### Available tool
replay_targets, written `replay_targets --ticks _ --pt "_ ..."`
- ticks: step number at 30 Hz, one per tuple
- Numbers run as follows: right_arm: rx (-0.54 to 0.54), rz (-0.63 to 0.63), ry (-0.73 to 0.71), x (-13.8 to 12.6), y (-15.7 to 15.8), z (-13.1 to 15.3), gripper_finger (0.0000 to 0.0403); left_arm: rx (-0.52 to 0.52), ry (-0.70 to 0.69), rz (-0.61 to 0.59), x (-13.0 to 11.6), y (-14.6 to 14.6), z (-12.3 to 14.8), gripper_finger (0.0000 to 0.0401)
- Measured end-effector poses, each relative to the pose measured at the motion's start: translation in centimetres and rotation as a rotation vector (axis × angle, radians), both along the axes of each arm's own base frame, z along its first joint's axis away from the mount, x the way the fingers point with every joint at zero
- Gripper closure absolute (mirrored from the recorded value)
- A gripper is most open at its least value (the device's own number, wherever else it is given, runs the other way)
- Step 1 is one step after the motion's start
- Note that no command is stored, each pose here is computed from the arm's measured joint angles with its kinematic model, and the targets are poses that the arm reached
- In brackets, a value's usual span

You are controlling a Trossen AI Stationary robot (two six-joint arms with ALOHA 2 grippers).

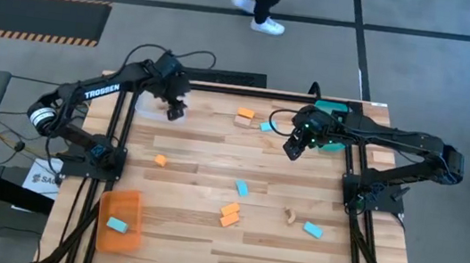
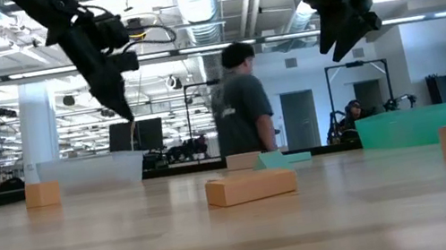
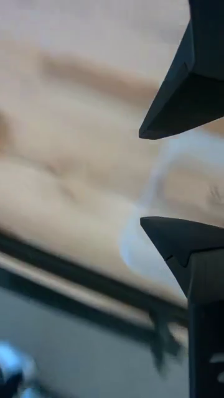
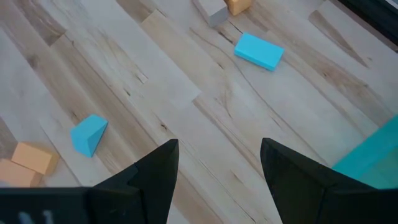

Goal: Sort & place blocks by color
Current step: Put the light blue block into the orange bin

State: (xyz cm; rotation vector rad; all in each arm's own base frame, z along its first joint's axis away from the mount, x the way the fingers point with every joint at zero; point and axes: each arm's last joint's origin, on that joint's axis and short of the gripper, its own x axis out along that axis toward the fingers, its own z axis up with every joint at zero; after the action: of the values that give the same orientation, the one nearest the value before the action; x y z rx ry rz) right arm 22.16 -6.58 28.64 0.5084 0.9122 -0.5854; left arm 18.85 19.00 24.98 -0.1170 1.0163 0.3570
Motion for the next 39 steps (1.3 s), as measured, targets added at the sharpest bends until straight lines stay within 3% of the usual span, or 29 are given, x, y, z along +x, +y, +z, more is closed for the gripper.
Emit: replay_targets --ticks 6,13,20,28,32,39 --pt "0.0 0.001 -0.001 0.0 0.0 0.0 0.0154 -0.168 -0.196 -0.1 2.6 -2.0 0.7 0.0196" --pt "0.001 0.012 -0.005 0.1 0.2 0.0 0.0154 -0.104 -0.225 -0.275 6.7 -5.0 0.0 0.0195" --pt "0.001 0.049 -0.011 0.4 1.0 0.1 0.0154 -0.157 -0.224 -0.349 9.0 -8.4 -0.6 0.0195" --pt "0.013 0.163 -0.11 2.0 3.3 0.3 0.0154 -0.17 -0.031 -0.407 7.1 -13.0 0.2 0.0195" --pt "0.084 0.11 -0.139 3.7 4.0 -0.6 0.0154 -0.104 0.086 -0.371 5.6 -14.3 0.7 0.0195" --pt "0.193 0.032 -0.031 8.3 5.3 -1.3 0.0154 -0.056 -0.005 -0.326 3.3 -15.0 3.4 0.0195"
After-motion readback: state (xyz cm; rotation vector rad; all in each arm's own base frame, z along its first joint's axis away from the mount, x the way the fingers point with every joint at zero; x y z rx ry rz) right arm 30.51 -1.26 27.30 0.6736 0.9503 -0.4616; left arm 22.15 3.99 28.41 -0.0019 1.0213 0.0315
